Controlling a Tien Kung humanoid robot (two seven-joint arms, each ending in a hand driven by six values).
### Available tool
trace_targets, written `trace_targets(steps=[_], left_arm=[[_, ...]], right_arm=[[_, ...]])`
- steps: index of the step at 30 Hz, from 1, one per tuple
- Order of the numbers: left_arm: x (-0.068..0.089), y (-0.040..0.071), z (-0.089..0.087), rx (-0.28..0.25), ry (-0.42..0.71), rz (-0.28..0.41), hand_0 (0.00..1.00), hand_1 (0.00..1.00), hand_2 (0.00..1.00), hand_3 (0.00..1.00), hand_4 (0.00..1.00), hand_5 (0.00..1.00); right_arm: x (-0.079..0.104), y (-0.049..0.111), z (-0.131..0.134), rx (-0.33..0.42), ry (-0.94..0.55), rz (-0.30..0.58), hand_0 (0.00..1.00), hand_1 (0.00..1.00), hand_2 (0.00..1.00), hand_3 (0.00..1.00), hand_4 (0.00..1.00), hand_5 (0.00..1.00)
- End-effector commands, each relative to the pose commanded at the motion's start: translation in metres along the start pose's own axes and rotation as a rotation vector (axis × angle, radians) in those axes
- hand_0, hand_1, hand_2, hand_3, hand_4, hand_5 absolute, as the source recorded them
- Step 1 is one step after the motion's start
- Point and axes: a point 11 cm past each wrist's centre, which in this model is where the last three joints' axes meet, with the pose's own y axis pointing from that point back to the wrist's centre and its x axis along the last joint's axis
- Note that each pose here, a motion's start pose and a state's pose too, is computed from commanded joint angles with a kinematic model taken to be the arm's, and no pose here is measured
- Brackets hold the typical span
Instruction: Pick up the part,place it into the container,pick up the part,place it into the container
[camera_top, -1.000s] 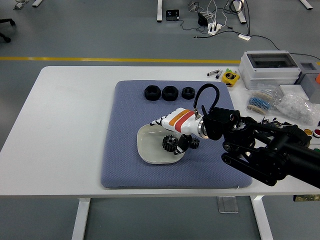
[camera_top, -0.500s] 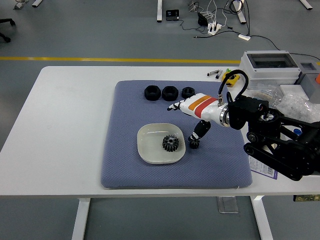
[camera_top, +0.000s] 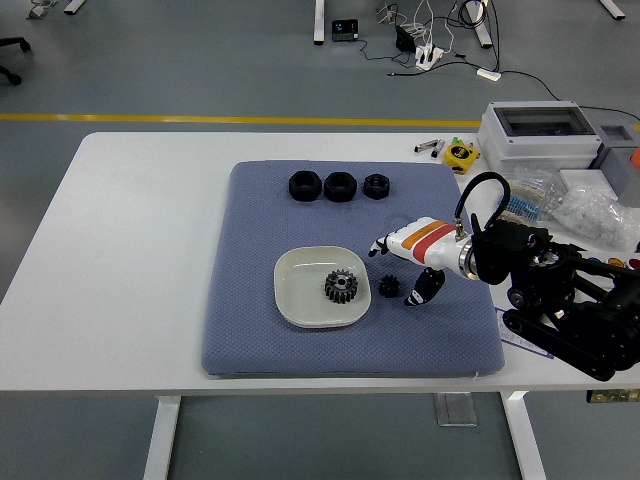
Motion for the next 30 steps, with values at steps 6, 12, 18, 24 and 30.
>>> trace_targets(steps=[6,12,18,24,30], left_arm=[[-0.001,0.000,0.000,0.001,-0.003,-0.001,0.713,0.615,0.652,0.569,0.617,0.706],[-0.001,0.000,0.001,0.000,-0.002,-0.002,0.713,0.617,0.652,0.569,0.616,0.704],[-0.001,0.000,0.002,-0.001,-0.002,-0.003,0.713,0.617,0.651,0.568,0.615,0.705],[-0.001,0.000,0.001,0.000,-0.004,-0.004,0.712,0.618,0.651,0.568,0.615,0.705],[-0.002,0.000,0.001,0.000,-0.003,-0.003,0.712,0.619,0.652,0.568,0.615,0.704]], right_arm=[[-0.004,-0.003,-0.007,0.016,-0.011,0.004,0.589,0.650,0.726,0.797,0.916,0.121],[-0.005,-0.005,-0.005,0.007,-0.023,0.008,0.566,0.623,0.694,0.752,0.885,0.133],[-0.009,-0.007,-0.001,-0.008,-0.026,0.002,0.547,0.589,0.644,0.695,0.782,0.105],[-0.012,-0.007,0.004,-0.023,-0.032,0.003,0.530,0.553,0.588,0.622,0.686,0.054],[-0.014,-0.007,0.006,-0.022,-0.036,0.004,0.461,0.493,0.522,0.520,0.593,0.002]])
